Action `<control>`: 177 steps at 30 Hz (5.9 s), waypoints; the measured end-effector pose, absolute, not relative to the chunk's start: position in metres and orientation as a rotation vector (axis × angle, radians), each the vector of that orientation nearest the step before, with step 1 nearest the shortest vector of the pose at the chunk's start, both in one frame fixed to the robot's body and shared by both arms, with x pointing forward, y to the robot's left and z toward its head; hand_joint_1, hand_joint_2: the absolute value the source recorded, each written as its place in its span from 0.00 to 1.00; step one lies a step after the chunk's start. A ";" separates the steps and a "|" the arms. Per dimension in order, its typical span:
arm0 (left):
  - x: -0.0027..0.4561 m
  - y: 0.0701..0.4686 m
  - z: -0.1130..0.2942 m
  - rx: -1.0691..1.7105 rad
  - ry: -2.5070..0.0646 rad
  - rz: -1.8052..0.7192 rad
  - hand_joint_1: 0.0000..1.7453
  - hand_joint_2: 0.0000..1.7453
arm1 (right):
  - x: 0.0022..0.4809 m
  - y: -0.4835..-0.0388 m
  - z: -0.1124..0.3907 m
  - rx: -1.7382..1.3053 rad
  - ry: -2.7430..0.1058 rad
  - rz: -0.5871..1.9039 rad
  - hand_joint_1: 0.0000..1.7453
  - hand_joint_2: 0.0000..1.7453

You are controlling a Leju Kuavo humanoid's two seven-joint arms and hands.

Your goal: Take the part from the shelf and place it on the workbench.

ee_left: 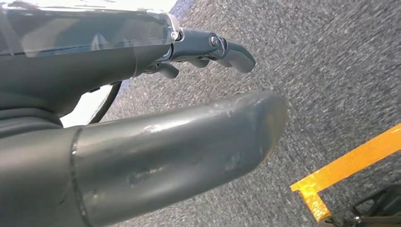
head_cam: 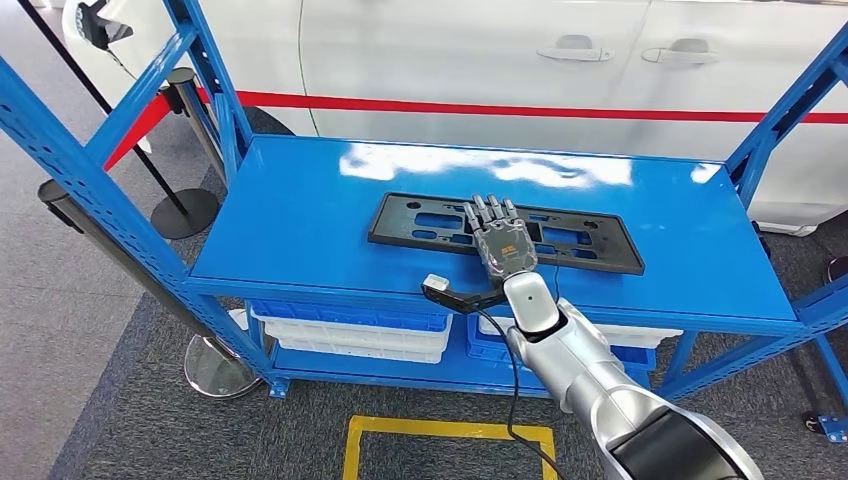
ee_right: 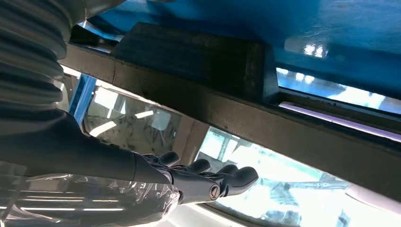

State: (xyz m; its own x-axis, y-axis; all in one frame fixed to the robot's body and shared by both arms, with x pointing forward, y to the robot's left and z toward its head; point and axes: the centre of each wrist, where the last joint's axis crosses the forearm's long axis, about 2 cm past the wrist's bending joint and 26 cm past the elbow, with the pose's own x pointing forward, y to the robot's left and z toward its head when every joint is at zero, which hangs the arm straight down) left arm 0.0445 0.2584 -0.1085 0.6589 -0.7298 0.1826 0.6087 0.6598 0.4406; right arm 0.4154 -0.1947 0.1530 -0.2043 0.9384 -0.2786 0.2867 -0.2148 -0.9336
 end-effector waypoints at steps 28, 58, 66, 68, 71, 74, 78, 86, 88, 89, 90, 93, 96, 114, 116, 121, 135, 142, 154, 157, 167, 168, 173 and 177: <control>0.059 0.233 -0.104 0.370 -0.423 -0.772 0.00 0.00 | 0.435 -0.248 0.150 -1.723 -0.997 1.425 1.00 1.00; 0.057 0.232 -0.104 0.362 -0.427 -0.781 0.00 0.00 | 0.451 -0.230 0.206 -1.151 -1.647 0.957 1.00 1.00; 0.054 0.236 -0.105 0.354 -0.447 -0.659 0.00 0.00 | 0.467 -0.225 0.280 -0.808 -1.862 0.548 1.00 1.00; 0.053 0.237 -0.105 0.350 -0.455 -0.615 0.00 0.00 | 0.469 -0.225 0.297 -0.769 -1.899 0.492 1.00 1.00; 0.052 0.238 -0.105 0.346 -0.462 -0.560 0.00 0.00 | 0.471 -0.227 0.319 -0.739 -1.941 0.440 1.00 1.00; 0.050 0.240 -0.106 0.320 -0.502 -0.467 0.00 0.50 | 0.473 -0.231 0.338 -0.678 -1.978 0.371 1.00 1.00; 0.049 0.242 -0.107 0.254 -0.621 -0.307 0.00 1.00 | 0.474 -0.247 0.369 -0.544 -2.051 0.245 1.00 1.00; 0.048 0.242 -0.108 0.136 -0.771 -0.097 0.00 1.00 | 0.461 -0.273 0.408 -0.406 -2.215 0.123 1.00 1.00; 0.049 0.241 -0.108 0.114 -0.791 -0.066 0.00 1.00 | 0.456 -0.278 0.410 -0.380 -2.243 0.113 1.00 1.00; 0.049 0.240 -0.108 0.105 -0.795 -0.054 0.00 1.00 | 0.453 -0.279 0.410 -0.370 -2.255 0.110 1.00 1.00; 0.049 0.240 -0.108 0.098 -0.793 -0.047 0.00 1.00 | 0.450 -0.281 0.409 -0.361 -2.263 0.106 1.00 1.00; 0.050 0.239 -0.108 0.093 -0.766 -0.046 0.00 1.00 | 0.442 -0.281 0.402 -0.334 -2.281 0.098 1.00 1.00; 0.051 0.238 -0.107 0.094 -0.749 -0.058 0.00 1.00 | 0.437 -0.281 0.393 -0.309 -2.285 0.093 1.00 1.00; 0.050 0.238 -0.108 0.005 -0.774 0.018 0.00 1.00 | 0.418 -0.270 0.345 -0.201 -2.277 0.151 1.00 1.00; 0.050 0.239 -0.108 0.007 -0.767 0.022 0.00 1.00 | 0.416 -0.268 0.345 -0.195 -2.284 0.158 1.00 1.00; 0.050 0.239 -0.108 0.010 -0.762 0.025 0.00 1.00 | 0.413 -0.266 0.347 -0.188 -2.302 0.158 1.00 1.00; 0.046 0.242 -0.109 0.054 -0.709 0.023 0.00 1.00 | 0.409 -0.255 0.343 -0.157 -2.296 0.152 1.00 1.00; 0.045 0.243 -0.109 0.074 -0.688 -0.002 0.00 1.00 | 0.407 -0.250 0.341 -0.161 -2.298 0.162 1.00 1.00; 0.047 0.239 -0.108 0.077 -0.682 -0.030 0.00 1.00 | 0.406 -0.250 0.340 -0.169 -2.299 0.164 1.00 1.00; 0.047 0.237 -0.108 0.074 -0.682 -0.029 0.00 1.00 | 0.406 -0.250 0.339 -0.169 -2.298 0.166 1.00 1.00; 0.047 0.235 -0.108 0.061 -0.682 -0.049 0.00 1.00 | 0.408 -0.248 0.347 -0.175 -2.307 0.158 1.00 1.00; 0.047 0.235 -0.108 0.058 -0.684 -0.051 0.00 1.00 | 0.408 -0.249 0.348 -0.178 -2.307 0.155 1.00 1.00; 0.049 0.235 -0.107 0.052 -0.690 -0.057 0.00 1.00 | 0.414 -0.250 0.359 -0.192 -2.307 0.145 1.00 1.00; 0.051 0.238 -0.108 0.043 -0.694 -0.064 0.00 1.00 | 0.417 -0.250 0.366 -0.197 -2.309 0.142 1.00 1.00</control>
